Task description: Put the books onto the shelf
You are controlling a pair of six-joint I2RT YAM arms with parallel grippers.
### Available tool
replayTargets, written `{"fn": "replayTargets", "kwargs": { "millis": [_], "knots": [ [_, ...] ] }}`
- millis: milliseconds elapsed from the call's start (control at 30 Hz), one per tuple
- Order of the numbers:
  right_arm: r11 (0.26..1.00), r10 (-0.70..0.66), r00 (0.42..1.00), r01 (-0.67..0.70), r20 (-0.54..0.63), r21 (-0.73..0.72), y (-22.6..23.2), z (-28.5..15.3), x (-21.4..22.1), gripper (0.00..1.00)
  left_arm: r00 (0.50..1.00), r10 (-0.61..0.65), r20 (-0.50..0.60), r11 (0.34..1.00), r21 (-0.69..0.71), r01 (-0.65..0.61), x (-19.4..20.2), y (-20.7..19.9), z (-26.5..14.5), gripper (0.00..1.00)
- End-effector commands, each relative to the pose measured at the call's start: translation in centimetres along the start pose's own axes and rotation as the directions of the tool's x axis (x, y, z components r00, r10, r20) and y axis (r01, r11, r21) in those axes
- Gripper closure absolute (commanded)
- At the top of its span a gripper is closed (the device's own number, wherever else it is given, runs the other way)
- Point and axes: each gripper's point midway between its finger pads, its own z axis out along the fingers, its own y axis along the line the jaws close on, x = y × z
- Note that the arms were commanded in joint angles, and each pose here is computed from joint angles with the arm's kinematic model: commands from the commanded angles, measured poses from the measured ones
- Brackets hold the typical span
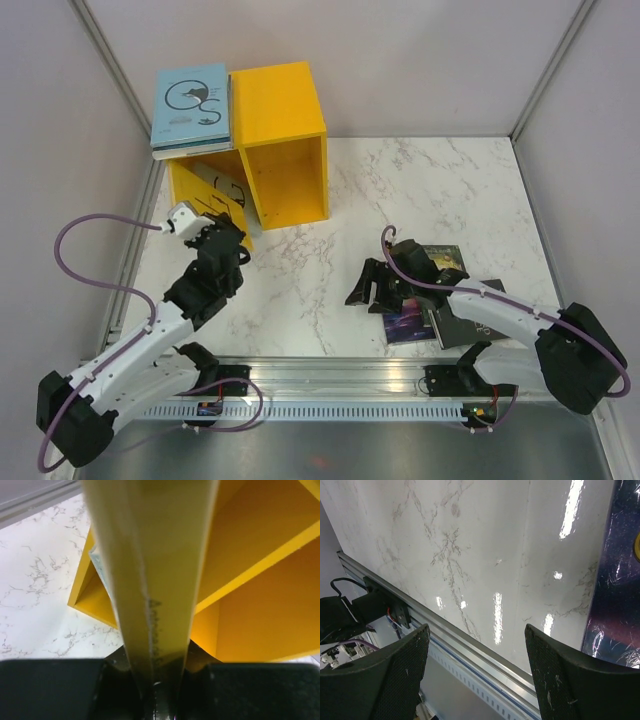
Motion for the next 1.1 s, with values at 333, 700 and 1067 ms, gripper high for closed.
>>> {"fn": "replayTargets", "kwargs": {
  "millis": [333, 700, 1067],
  "knots": [
    [0.998, -0.058, 0.996, 0.06, -0.067, 0.03, -0.7, 1.8, 0.2, 0.21, 0.988, -0.149, 0.041, 0.989, 0.005, 0.149, 1.7, -1.3, 5.1, 0.98],
    [0.994, -0.077, 0.99, 0.085, -0.12, 0.065, -1.3, 3.6, -0.1, 0.21, 0.999, -0.046, -0.027, 0.99, 0.135, 0.049, 4.9, -6.0, 3.8, 0.98],
    [0.994, -0.081, 0.987, 0.09, -0.137, 0.062, -1.5, 3.9, 0.2, 0.23, 0.999, 0.025, 0.044, 0.995, 0.097, -0.029, 3.0, -4.2, 4.2, 0.98]
  ]
}}
